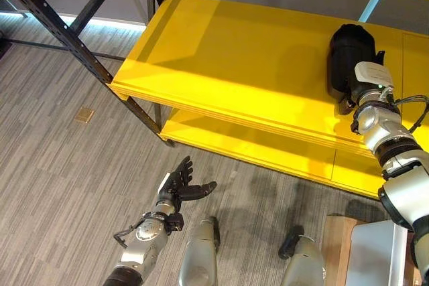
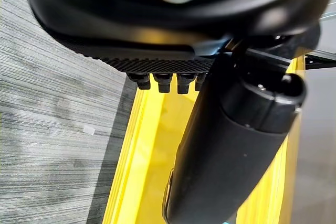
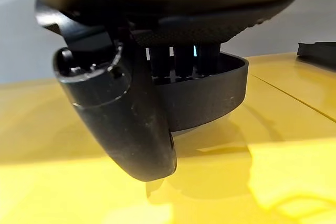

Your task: Move parts from the plastic box to the shelf.

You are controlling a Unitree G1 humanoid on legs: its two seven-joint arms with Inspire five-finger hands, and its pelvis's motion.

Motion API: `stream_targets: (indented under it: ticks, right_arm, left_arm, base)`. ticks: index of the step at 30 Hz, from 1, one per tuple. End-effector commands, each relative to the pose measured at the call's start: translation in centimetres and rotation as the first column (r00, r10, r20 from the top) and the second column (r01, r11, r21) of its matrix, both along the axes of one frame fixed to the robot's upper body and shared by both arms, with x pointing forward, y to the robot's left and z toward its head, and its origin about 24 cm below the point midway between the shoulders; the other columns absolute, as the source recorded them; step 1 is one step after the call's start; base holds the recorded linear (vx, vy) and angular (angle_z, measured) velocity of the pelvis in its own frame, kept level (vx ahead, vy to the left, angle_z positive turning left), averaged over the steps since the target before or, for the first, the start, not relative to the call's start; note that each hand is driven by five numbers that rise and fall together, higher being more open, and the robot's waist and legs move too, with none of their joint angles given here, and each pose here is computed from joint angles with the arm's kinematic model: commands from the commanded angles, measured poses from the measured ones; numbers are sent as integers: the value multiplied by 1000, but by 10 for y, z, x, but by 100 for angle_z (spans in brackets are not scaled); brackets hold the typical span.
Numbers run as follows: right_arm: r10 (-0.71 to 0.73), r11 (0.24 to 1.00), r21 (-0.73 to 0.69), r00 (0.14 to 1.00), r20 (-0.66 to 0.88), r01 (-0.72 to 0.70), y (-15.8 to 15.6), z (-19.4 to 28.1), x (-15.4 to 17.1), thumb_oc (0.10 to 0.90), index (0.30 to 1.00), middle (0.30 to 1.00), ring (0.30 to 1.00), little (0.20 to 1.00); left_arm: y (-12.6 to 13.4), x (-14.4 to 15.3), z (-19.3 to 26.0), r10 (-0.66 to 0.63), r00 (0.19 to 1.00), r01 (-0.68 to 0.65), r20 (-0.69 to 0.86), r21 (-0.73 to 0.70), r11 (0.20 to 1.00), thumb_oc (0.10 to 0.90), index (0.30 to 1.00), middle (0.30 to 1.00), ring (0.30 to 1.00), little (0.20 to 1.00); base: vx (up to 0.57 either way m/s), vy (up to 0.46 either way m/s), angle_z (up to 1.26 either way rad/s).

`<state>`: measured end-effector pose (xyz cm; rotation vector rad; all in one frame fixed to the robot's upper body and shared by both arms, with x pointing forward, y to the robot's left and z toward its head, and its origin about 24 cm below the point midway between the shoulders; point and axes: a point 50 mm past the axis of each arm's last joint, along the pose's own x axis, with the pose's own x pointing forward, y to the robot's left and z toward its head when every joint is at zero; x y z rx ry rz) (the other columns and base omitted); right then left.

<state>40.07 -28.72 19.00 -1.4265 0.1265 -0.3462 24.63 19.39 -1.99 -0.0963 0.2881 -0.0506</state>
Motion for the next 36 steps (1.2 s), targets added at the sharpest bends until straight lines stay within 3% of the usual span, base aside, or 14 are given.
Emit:
stream_targets:
  ticks: [1, 2, 3, 17, 36]
  right_arm:
    - [-78, 994, -55, 982, 173, 89, -20, 61, -5, 400, 300, 300, 300, 300]
    - [-78, 994, -55, 982, 173, 89, -20, 61, -5, 400, 300, 300, 300, 300]
    - [-76, 995, -47, 985, 157, 85, -19, 59, -4, 900, 1000, 1000, 1000, 1000]
    - [41, 998, 43, 982, 184, -49, 7, 61, 5, 900, 1000, 1000, 1000, 1000]
    - [233, 968, 43, 947, 219, -248, 39, 78, 6, 900, 1000, 1000, 1000, 1000]
  left_arm:
    - [-1, 16, 49, -66, 968, 69, 243, -7, 998, 900, 1000, 1000, 1000, 1000]
    - [-1, 16, 49, -66, 968, 69, 243, -7, 998, 900, 1000, 1000, 1000, 1000]
    - [-1, 16, 48, -67, 968, 70, 243, -3, 998, 900, 1000, 1000, 1000, 1000]
    - [7, 18, 47, -47, 971, 46, 234, 12, 999, 900, 1000, 1000, 1000, 1000]
    - [21, 17, 45, -8, 977, 4, 213, 18, 1000, 900, 1000, 1000, 1000, 1000]
  base:
    - [0, 0, 0]
    - [0, 0, 0]
    - [0, 0, 0]
    - [0, 0, 0]
    - [-1, 1, -2]
